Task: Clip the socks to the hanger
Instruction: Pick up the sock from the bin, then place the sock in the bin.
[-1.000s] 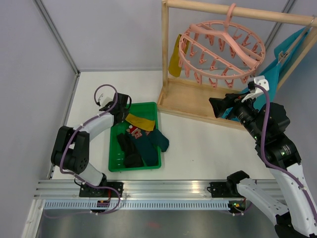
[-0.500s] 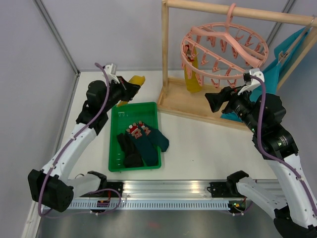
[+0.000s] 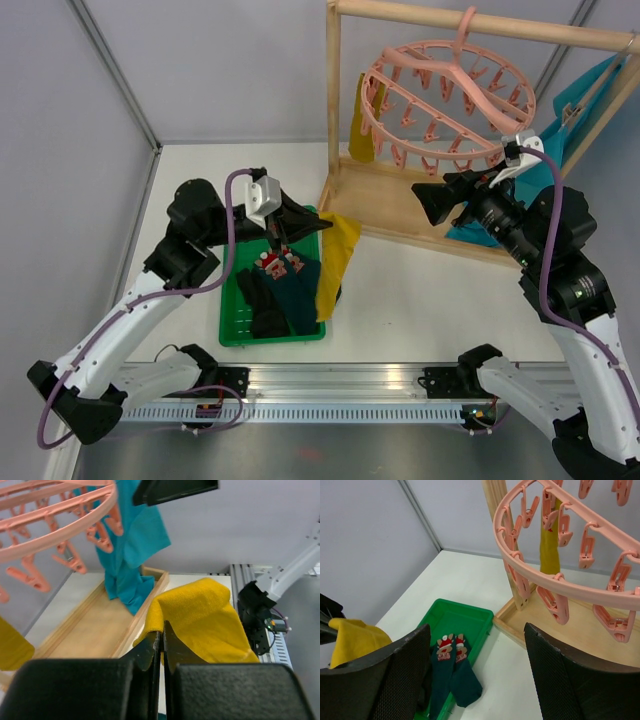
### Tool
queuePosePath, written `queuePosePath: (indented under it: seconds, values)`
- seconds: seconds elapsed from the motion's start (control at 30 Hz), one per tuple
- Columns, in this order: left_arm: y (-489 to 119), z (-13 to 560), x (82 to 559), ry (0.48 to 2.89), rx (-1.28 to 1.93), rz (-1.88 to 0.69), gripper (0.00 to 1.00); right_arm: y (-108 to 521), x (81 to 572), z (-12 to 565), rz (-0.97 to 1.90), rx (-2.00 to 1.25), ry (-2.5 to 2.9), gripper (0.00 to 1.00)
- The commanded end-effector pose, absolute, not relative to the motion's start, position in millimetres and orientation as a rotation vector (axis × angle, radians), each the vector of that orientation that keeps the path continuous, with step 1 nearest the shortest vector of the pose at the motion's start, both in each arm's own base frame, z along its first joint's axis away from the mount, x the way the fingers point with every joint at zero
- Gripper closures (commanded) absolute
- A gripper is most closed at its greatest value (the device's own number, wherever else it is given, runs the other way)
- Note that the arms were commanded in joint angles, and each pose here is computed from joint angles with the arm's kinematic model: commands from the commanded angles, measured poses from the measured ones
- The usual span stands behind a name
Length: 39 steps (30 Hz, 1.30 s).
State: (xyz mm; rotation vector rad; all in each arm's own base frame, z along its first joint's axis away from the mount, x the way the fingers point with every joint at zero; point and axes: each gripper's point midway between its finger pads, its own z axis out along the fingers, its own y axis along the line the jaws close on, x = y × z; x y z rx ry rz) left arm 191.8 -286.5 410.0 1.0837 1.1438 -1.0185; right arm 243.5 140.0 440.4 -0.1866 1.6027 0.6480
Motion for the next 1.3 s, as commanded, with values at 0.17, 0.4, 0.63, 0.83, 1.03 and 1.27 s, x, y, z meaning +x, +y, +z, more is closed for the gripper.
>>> queuePosePath:
  seconds: [0.17,0.4,0.63,0.83,1.03,1.27]
  values:
    - [-300.6,422.0,165.7,0.951,1.242,-1.046,0.98,166.3,219.3,462.8,0.86,-0.265,1.542,0.18]
    - [-301.1,423.7,190.8,1.075,1.152,-0.986,0.98,165.5,221.2,454.0,0.842,-0.269,1.568,0.18]
    - [-299.8,387.6,256.3,1.424,0.803,-0.921,0.98,166.0,230.6,442.2,0.819,-0.261,1.596,0.18]
    - [-295.0,354.0,264.9,1.599,0.637,-0.955,0.98,162.7,232.0,433.2,0.792,-0.257,1.61,0.18]
    - [-289.5,335.5,267.2,1.698,0.581,-0.935,0.98,165.9,234.2,424.7,0.804,-0.263,1.629,0.18]
    - [-281.5,329.1,257.8,1.776,0.44,-0.953,0.98,164.2,237.9,420.7,0.782,-0.26,1.629,0.18]
